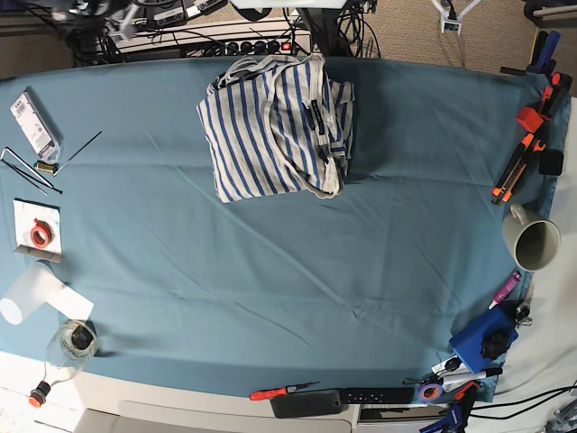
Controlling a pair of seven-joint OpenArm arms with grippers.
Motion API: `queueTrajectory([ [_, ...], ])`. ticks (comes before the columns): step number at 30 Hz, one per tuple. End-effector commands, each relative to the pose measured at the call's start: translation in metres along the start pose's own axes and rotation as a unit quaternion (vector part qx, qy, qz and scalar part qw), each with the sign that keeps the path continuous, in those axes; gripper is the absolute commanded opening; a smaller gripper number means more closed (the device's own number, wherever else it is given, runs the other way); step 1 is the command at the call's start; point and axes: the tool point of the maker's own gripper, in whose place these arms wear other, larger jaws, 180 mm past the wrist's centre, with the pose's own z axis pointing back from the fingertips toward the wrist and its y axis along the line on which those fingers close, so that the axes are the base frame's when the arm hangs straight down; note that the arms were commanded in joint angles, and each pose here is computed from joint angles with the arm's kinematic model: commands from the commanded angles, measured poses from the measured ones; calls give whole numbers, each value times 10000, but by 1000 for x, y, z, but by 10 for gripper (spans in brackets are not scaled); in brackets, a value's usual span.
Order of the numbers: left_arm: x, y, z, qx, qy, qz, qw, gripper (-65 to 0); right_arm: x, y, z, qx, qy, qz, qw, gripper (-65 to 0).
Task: Fold the T-shirt properly
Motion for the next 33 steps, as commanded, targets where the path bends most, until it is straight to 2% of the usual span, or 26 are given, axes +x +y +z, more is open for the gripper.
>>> queueTrajectory([
  [1,-2,3,-2,42,-18,-22,10000,-650,2,-3,0,-107,22,216,9997,-569],
  [6,-2,-10,-23,-286,-24,-190,9994,-650,15,12,-28,-301,157,1301,9909,-569],
  [10,-2,-21,-40,-517,-180,-221,9983,-650,33,21,-45,-292,51,1815,9829,-569],
  [12,-2,-27,-48,-620,-334,-200,9973,-650,44,22,-53,-316,-146,1936,9805,-569],
  [15,-7,-34,-60,-767,-486,-150,9958,-650,62,12,-63,-626,-657,1855,9784,-569],
  [18,-13,-40,-70,-841,-503,-65,9952,-650,79,-1,-67,-950,-1324,1700,9719,-569],
  [21,-15,-46,-81,-916,-464,23,9947,-650,90,-15,-66,-1218,-1977,1447,9618,-569],
  [25,-14,-55,-95,-1028,-504,158,9933,-650,100,-34,-62,-1553,-2544,1203,9469,-569],
  [27,-15,-59,-100,-1071,-455,205,9930,-650,103,-43,-60,-1704,-2705,1118,9409,-569],
  [33,-17,-60,-102,-1089,-402,224,9930,-650,104,-51,-61,-1757,-2598,1009,9442,-569],
])
